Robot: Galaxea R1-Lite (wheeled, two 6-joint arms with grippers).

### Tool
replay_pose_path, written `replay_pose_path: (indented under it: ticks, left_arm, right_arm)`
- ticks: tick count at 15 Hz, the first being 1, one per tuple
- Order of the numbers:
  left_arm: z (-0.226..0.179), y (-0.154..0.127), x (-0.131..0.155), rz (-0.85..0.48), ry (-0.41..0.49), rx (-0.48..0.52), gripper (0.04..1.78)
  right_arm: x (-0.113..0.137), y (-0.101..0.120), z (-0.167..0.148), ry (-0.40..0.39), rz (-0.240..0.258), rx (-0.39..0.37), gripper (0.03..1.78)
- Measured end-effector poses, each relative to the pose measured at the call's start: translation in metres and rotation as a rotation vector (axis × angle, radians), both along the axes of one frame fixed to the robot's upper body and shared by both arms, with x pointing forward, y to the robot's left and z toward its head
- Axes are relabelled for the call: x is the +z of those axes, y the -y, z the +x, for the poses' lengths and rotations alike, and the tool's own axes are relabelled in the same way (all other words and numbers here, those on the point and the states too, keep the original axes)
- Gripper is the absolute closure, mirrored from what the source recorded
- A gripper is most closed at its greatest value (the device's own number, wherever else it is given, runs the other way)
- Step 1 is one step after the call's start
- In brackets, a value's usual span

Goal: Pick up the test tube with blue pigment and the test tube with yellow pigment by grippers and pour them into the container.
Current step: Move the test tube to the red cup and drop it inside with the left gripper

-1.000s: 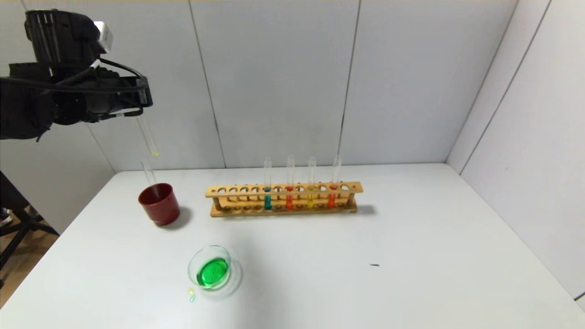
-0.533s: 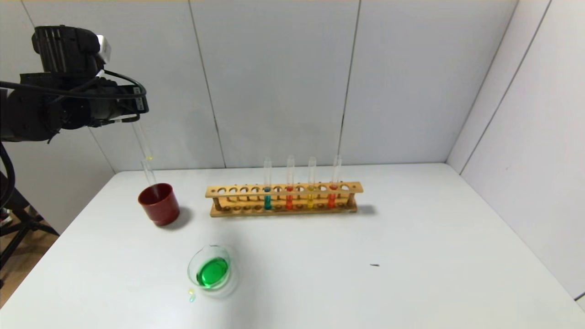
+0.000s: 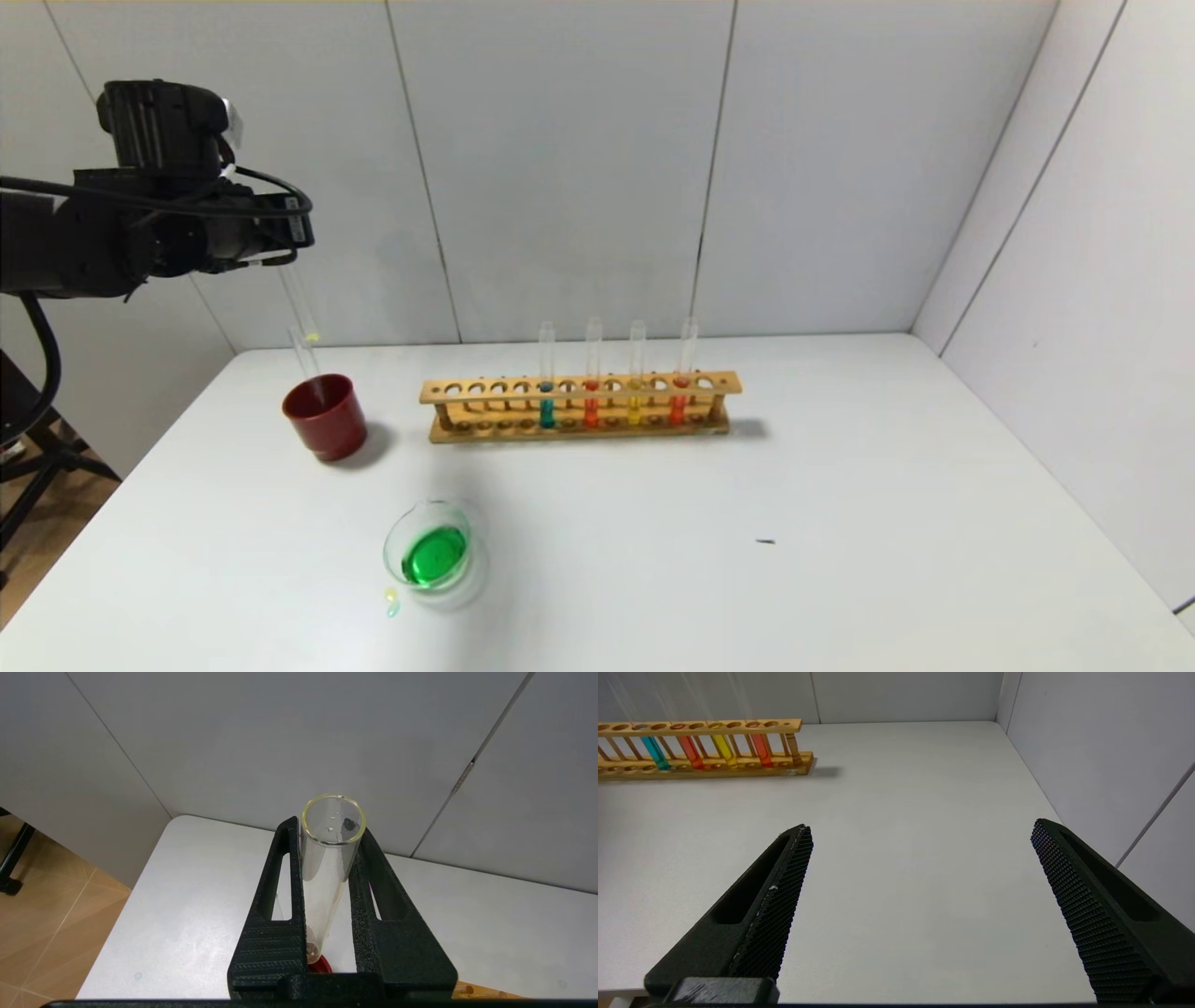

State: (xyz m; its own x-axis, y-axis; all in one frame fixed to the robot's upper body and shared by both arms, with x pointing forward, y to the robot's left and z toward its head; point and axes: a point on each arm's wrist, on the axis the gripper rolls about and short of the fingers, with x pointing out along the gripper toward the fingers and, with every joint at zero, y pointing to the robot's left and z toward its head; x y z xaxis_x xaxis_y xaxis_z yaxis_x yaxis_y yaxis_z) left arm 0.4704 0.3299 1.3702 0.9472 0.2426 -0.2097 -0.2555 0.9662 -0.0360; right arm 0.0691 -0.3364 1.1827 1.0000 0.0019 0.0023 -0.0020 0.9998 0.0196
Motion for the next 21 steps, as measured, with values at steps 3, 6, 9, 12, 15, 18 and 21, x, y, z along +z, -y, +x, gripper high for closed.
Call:
replay_pose_path:
  ticks: [3,6,9,12,15,18,21]
  left_arm:
    - [0.013,-0.006,-0.013,-0.015,-0.028,0.018,1.51]
    - [0.025,-0.012,-0.029,-0.024,-0.081,0.034,1.51]
    - [0.029,-0.012,-0.040,-0.031,-0.128,0.035,1.51]
    - [0.033,-0.011,-0.048,-0.041,-0.151,0.036,1.51]
    - [0.035,-0.007,-0.056,-0.043,-0.183,0.030,1.51]
    - [0.038,-0.006,-0.064,-0.041,-0.210,0.029,1.51]
    - [0.041,-0.006,-0.073,-0.038,-0.262,0.030,1.51]
  right_arm:
    - [0.000,0.000,0.000,0.000,0.000,0.000,0.10]
    - [0.000,0.000,0.000,0.000,0.000,0.000,0.10]
    - [0.000,0.000,0.000,0.000,0.000,0.000,0.10]
    - [0.000,0.000,0.000,0.000,0.000,0.000,0.10]
    - [0.000,0.000,0.000,0.000,0.000,0.000,0.10]
    - [0.000,0.000,0.000,0.000,0.000,0.000,0.10]
    - [0.000,0.000,0.000,0.000,0.000,0.000,0.10]
